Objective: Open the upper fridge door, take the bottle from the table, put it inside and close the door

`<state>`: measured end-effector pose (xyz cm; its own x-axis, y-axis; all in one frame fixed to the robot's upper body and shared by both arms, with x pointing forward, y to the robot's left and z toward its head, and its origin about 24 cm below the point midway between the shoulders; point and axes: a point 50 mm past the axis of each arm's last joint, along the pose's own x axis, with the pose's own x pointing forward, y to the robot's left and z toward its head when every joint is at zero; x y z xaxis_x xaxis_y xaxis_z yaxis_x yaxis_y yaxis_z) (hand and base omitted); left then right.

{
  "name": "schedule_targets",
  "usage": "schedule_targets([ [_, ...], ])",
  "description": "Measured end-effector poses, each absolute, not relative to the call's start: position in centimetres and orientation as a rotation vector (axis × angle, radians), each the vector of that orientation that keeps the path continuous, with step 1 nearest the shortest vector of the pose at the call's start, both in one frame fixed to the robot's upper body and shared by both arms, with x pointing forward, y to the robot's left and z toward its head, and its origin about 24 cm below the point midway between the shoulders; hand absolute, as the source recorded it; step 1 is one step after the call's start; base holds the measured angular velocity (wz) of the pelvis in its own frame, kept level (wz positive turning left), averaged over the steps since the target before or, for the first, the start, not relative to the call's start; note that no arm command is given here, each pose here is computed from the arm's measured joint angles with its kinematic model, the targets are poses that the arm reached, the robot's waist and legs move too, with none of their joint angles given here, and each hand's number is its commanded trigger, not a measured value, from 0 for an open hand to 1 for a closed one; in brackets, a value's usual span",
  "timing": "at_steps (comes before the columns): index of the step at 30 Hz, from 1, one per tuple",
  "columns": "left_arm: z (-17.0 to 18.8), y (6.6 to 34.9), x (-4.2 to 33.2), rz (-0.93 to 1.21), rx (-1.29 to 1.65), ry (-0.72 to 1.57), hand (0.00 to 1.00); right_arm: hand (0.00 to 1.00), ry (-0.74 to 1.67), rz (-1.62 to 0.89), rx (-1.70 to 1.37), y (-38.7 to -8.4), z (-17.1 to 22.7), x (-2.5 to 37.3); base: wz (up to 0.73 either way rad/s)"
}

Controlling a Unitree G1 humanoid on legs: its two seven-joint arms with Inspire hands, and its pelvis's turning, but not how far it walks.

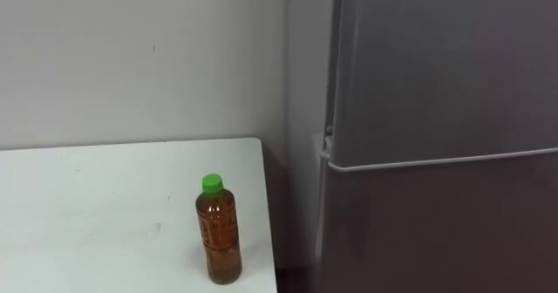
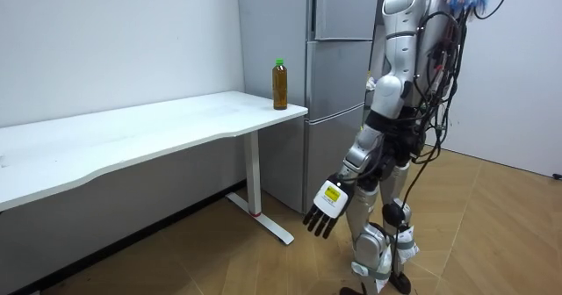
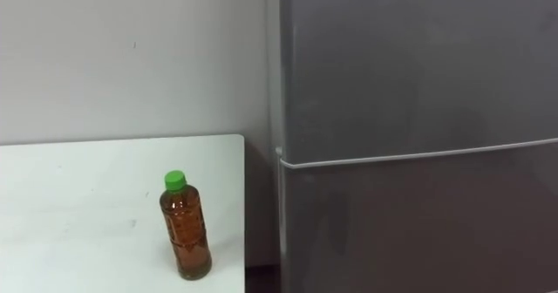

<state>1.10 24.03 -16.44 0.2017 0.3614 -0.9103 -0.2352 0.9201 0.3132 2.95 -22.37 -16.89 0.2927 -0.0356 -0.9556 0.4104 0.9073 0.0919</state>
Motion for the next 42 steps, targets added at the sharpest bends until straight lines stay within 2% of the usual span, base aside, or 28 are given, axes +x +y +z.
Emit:
schedule_targets([
  [12, -16.4, 24.6, -0.5, 0.619, -0.019, 1.334, 0.00, 0.00, 1.260, -0.337, 0.373, -22.8, -16.9, 2.3, -0.01],
  [19, -15.5, 26.6, 0.4, 0.894, -0.147, 1.214, 0.00, 0.00, 1.249, -0.371, 0.375, -23.6, -16.7, 2.1, 0.01],
  [29, -13.2, 28.3, 5.5, 1.028, -0.268, 0.895, 0.00, 0.00, 1.223, -0.361, 0.342, -24.2, -16.5, 2.5, 0.00],
  [42, -4.5, 30.4, 13.9, 1.032, -0.316, 0.313, 0.00, 0.00, 1.145, -0.366, 0.294, -24.8, -15.9, 2.9, -0.01],
])
